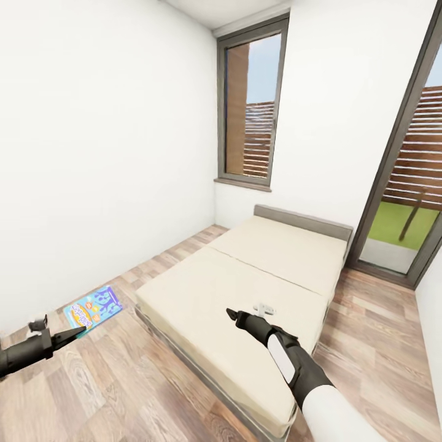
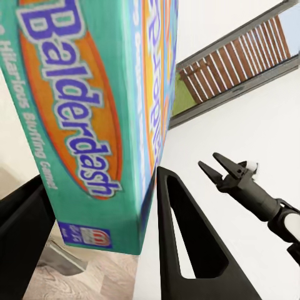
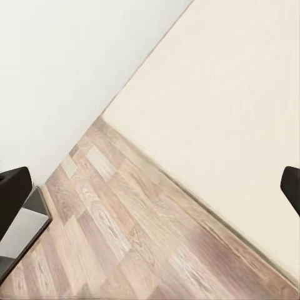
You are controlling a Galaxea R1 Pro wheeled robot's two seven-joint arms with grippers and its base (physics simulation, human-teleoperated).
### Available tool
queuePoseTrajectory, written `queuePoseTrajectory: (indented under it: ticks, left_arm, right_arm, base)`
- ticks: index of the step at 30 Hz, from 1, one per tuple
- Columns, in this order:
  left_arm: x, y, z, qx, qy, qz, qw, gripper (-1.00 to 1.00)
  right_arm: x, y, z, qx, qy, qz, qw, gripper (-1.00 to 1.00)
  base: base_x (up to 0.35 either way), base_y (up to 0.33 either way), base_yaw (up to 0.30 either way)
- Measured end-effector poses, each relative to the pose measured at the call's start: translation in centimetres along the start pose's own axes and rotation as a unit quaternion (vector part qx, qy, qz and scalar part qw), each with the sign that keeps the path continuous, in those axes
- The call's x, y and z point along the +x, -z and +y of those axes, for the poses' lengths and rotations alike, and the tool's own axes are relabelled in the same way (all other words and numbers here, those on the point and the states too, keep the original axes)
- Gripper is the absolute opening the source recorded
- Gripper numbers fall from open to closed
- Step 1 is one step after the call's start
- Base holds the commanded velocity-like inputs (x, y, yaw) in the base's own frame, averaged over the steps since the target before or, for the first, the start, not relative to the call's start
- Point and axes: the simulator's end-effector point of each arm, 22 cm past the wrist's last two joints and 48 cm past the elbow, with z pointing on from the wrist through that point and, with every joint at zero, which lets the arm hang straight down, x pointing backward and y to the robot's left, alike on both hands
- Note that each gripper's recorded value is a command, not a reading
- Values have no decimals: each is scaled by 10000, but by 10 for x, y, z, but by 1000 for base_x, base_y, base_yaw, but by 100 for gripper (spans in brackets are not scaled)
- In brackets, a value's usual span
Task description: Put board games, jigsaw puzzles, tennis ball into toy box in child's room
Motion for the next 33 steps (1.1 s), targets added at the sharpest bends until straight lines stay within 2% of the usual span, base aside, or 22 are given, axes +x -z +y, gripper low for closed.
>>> queuePoseTrajectory:
  ticks: [8, 13, 23, 33]
  left_arm:
    - [0, 0, -1, -1, 2, 0, 10000, -100]
    - [1, 0, -2, -2, 13, 1, 10000, -100]
    - [1, 0, -1, -13, 20, 1, 10000, -100]
    - [4, -2, 3, -45, 57, 31, 10000, -100]
  right_arm:
    - [-8, 1, 2, -8, 52, -163, 9999, 100]
    - [-10, 2, 3, -16, 63, -191, 9998, 100]
    - [-10, 2, 5, -30, 59, -194, 9998, 100]
    - [-4, -1, 4, -25, 79, -132, 9999, 100]
  base:
    - [65, 9, 270]
    - [256, 116, 254]
    - [283, 141, 54]
    - [286, 76, 197]
